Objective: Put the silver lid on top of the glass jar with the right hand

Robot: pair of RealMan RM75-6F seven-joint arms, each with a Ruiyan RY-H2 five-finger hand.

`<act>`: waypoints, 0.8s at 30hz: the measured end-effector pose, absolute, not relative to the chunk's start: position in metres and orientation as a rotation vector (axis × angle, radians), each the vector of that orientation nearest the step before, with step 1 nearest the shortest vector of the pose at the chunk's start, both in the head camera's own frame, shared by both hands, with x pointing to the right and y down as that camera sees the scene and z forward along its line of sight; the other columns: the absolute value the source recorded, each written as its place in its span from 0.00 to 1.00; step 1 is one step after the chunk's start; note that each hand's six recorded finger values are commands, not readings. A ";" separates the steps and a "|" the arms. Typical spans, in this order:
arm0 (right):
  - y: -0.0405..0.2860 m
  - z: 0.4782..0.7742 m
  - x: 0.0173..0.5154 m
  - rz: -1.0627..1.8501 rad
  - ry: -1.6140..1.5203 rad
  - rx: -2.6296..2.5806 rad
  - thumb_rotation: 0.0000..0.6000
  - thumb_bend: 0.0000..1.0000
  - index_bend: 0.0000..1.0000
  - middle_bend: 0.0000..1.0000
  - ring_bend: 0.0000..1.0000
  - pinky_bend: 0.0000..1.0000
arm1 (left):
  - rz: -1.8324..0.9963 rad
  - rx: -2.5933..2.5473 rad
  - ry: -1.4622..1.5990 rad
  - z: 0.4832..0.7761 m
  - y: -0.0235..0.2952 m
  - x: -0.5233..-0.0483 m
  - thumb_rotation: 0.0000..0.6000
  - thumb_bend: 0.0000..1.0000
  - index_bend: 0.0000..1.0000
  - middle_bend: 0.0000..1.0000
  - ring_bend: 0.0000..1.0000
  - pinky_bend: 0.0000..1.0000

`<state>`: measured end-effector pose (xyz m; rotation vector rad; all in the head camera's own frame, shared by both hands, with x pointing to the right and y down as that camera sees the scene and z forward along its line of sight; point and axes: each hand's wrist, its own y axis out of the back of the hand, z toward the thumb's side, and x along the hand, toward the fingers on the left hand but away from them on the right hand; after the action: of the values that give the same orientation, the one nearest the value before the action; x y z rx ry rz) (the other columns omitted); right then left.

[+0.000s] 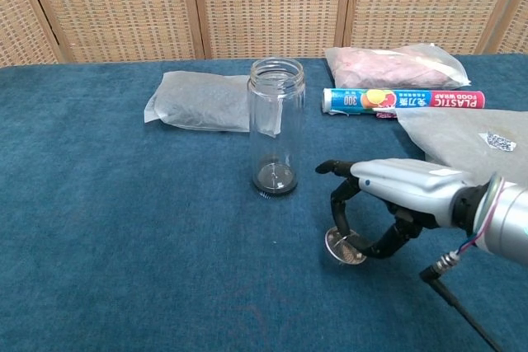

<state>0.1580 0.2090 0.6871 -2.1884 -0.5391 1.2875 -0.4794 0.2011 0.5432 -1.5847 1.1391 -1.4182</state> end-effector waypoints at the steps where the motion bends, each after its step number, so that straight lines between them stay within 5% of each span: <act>1: 0.206 0.684 0.162 1.286 -0.544 -2.175 1.00 0.66 0.61 0.00 0.00 0.00 | -1.419 -1.586 1.141 0.543 0.201 -0.480 1.00 0.00 0.00 0.00 0.00 0.00; 24: 0.078 0.585 0.276 1.278 -0.850 -1.845 1.00 0.67 0.63 0.00 0.00 0.00 | -1.415 -1.581 1.149 0.541 0.201 -0.479 1.00 0.00 0.00 0.00 0.00 0.00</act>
<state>0.2762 0.0775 0.5847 -1.8454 -0.8500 1.2779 -0.4792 0.2011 0.5411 -1.5814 1.1492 -1.4150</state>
